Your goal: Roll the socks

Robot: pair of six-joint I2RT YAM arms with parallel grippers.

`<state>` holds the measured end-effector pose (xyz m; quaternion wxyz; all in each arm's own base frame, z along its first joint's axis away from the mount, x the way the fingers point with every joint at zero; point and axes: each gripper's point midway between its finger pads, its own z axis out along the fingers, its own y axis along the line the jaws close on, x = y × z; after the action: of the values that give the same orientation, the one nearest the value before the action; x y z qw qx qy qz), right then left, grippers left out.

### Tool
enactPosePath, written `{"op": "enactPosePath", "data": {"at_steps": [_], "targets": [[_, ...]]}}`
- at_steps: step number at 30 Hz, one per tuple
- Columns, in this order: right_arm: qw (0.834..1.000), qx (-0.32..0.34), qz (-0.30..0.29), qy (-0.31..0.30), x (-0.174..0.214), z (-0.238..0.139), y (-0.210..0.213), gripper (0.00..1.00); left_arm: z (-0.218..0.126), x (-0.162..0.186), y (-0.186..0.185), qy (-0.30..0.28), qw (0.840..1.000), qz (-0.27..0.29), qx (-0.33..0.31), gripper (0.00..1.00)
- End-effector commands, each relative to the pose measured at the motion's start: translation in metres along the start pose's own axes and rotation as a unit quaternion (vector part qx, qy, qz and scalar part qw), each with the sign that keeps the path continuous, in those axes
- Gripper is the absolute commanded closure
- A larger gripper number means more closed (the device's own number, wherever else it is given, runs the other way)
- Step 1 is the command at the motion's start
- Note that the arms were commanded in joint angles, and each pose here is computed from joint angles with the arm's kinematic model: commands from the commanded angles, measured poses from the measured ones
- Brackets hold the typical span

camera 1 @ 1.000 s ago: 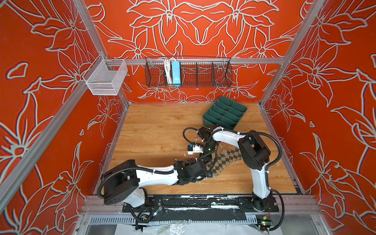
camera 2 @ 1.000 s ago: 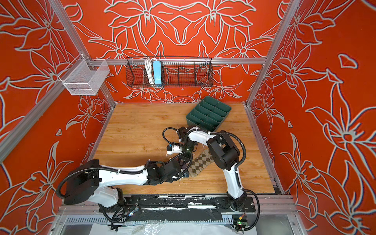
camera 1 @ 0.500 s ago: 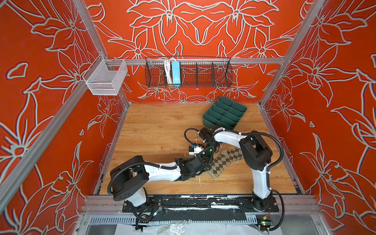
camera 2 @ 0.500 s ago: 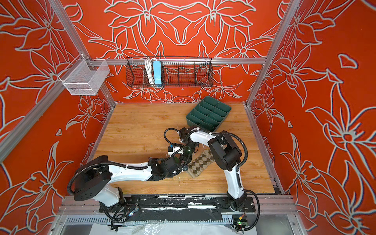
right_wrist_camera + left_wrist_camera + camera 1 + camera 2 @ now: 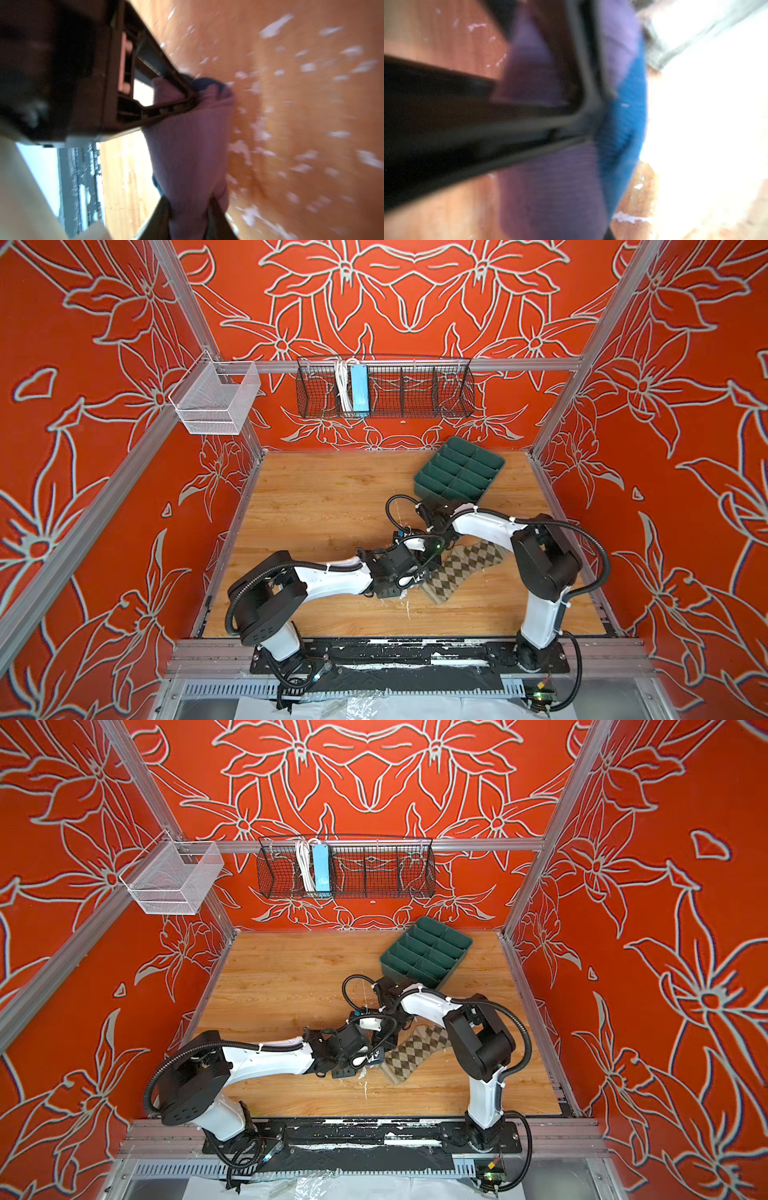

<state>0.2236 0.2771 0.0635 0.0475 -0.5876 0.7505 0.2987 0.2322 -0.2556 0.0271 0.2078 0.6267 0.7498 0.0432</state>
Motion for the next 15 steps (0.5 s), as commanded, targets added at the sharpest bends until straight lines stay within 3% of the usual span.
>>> {"op": "enactPosePath", "data": {"at_steps": [1,8,12,15], "targets": [[0.998,-0.001,-0.013,-0.059,-0.015,-0.023,0.018,0.65,0.011,0.03,-0.015,0.055,0.994,-0.051,0.075,1.0],[0.981,0.104,-0.012,-0.164,-0.024,-0.084,0.006,0.55,0.011,0.037,-0.018,0.072,0.984,-0.082,0.141,1.0],[0.95,0.22,0.014,-0.221,-0.018,-0.129,-0.01,0.52,0.007,0.036,-0.013,0.064,0.978,-0.106,0.168,1.0],[0.923,0.295,-0.004,-0.249,-0.012,-0.158,-0.002,0.5,0.003,0.035,-0.013,0.065,0.969,-0.122,0.205,1.0]]}}
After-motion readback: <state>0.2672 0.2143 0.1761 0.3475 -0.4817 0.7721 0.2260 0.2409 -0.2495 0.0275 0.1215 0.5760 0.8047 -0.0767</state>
